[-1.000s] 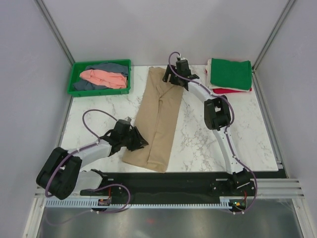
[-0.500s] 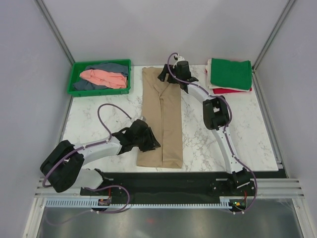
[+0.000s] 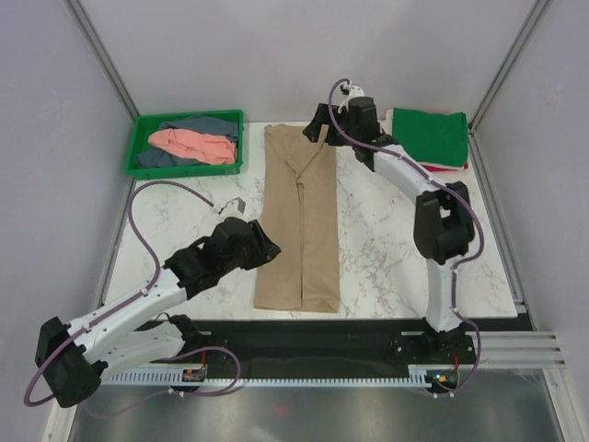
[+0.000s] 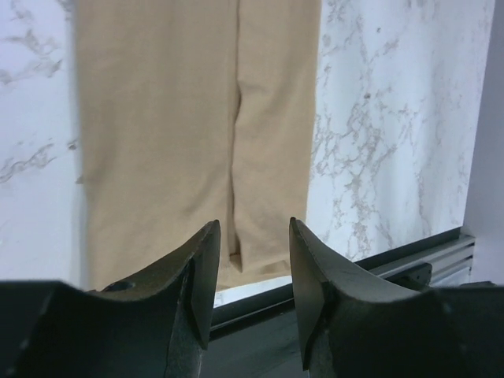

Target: Fold and stack the t-shirts

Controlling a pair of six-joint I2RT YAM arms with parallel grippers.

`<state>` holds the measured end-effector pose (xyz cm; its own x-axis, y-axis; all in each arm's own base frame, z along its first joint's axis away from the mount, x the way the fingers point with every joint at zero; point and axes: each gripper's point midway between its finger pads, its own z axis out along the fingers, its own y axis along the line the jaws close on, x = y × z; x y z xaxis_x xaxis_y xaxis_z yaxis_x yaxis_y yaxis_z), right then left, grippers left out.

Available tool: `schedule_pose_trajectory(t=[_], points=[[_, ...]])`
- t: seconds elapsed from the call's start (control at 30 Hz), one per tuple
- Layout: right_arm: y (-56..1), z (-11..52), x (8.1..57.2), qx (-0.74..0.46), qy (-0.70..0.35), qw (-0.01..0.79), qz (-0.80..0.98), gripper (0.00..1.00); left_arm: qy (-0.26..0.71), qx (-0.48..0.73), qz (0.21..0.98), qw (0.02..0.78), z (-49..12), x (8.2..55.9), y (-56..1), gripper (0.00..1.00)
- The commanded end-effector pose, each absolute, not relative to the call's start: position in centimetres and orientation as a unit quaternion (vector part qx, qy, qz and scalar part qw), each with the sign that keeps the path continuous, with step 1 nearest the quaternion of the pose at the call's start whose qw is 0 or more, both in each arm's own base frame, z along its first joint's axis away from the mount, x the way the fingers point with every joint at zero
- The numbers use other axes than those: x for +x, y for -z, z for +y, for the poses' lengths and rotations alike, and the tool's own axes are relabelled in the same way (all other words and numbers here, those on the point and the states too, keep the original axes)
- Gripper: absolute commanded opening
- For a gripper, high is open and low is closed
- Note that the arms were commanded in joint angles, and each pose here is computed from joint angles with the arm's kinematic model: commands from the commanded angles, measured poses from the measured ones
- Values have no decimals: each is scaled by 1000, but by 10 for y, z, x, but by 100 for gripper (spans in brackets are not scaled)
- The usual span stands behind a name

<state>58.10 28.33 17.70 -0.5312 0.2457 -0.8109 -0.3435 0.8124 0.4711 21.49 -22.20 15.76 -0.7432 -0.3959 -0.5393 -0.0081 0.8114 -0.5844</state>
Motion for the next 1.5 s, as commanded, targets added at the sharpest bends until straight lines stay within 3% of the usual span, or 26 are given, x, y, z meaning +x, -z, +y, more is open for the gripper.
schedule_pose_trajectory(t=[0.0,0.03,0.07,0.1,0.17,0.2,0.27,0.33,0.37,0.47,0.67,0.97,1.27,1.47], points=[[-241,257,523,-10,-272,511,816,98,220,-121,905,343,-186,201,-127,48],[-230,250,502,-2,-254,494,832,98,219,-128,905,342,-182,199,-123,48],[-184,247,463,1,-231,449,863,98,212,-129,909,335,-178,194,-112,47],[-208,240,434,6,-238,460,855,98,216,-129,908,336,-176,191,-111,45],[-152,238,361,2,-234,387,892,98,212,-129,912,328,-170,184,-98,43],[-169,231,335,8,-243,403,882,98,217,-132,909,330,-169,182,-98,43],[-114,219,268,27,-229,341,911,98,213,-134,911,327,-164,178,-90,43],[-111,209,232,47,-259,331,906,97,215,-134,912,322,-163,174,-84,44],[-82,202,206,57,-257,296,918,91,213,-134,914,319,-162,172,-81,44],[-64,188,172,70,-266,269,923,78,206,-138,919,307,-159,167,-69,45],[-46,203,135,58,-313,231,919,71,204,-150,923,289,-154,157,-53,45],[-22,227,119,49,-338,213,915,62,205,-158,927,272,-148,145,-34,45],[-11,232,116,41,-335,207,918,37,208,-145,931,262,-151,141,-32,45],[-7,232,120,40,-328,217,919,27,197,-140,939,244,-153,139,-29,47]])
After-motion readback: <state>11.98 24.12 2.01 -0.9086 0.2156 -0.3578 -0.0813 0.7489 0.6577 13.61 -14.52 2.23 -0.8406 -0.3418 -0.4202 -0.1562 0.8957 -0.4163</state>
